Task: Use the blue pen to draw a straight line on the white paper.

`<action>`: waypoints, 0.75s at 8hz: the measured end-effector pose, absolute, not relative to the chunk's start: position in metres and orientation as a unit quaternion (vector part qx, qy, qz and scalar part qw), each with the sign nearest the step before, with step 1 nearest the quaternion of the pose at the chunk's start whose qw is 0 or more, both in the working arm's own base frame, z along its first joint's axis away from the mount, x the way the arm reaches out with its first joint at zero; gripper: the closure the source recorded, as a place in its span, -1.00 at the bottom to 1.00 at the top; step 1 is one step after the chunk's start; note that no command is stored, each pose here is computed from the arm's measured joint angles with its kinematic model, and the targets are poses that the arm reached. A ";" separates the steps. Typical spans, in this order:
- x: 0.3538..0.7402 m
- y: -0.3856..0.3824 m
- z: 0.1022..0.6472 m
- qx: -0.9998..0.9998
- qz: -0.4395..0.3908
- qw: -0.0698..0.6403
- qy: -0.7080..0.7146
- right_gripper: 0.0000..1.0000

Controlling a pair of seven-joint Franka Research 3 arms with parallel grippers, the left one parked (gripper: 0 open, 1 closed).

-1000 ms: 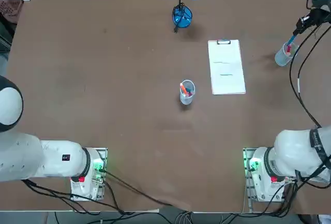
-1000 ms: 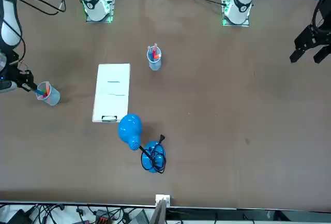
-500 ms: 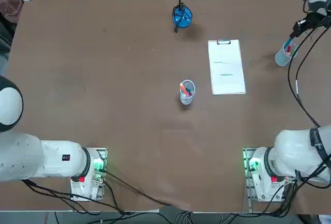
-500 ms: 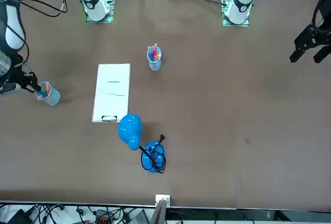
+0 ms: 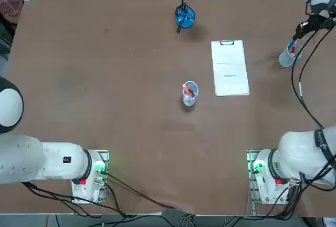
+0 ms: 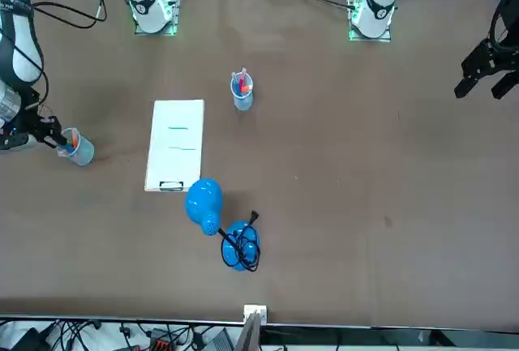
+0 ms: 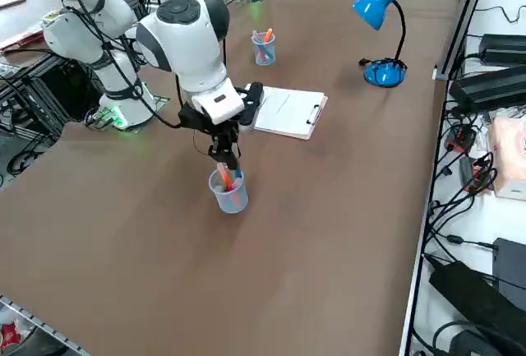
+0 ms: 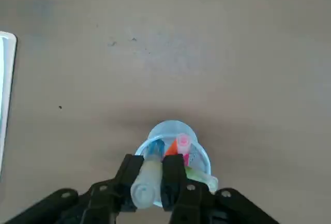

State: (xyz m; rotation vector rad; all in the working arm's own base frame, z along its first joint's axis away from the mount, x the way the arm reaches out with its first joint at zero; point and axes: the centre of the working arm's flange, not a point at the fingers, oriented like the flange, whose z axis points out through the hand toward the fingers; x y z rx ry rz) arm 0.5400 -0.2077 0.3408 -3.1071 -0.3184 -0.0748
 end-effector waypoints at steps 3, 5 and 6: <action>0.539 -0.207 0.331 -0.995 -0.017 0.013 -0.101 0.67; 0.539 -0.207 0.327 -0.995 -0.013 0.015 -0.101 0.65; 0.539 -0.207 0.326 -0.995 -0.012 0.015 -0.102 0.49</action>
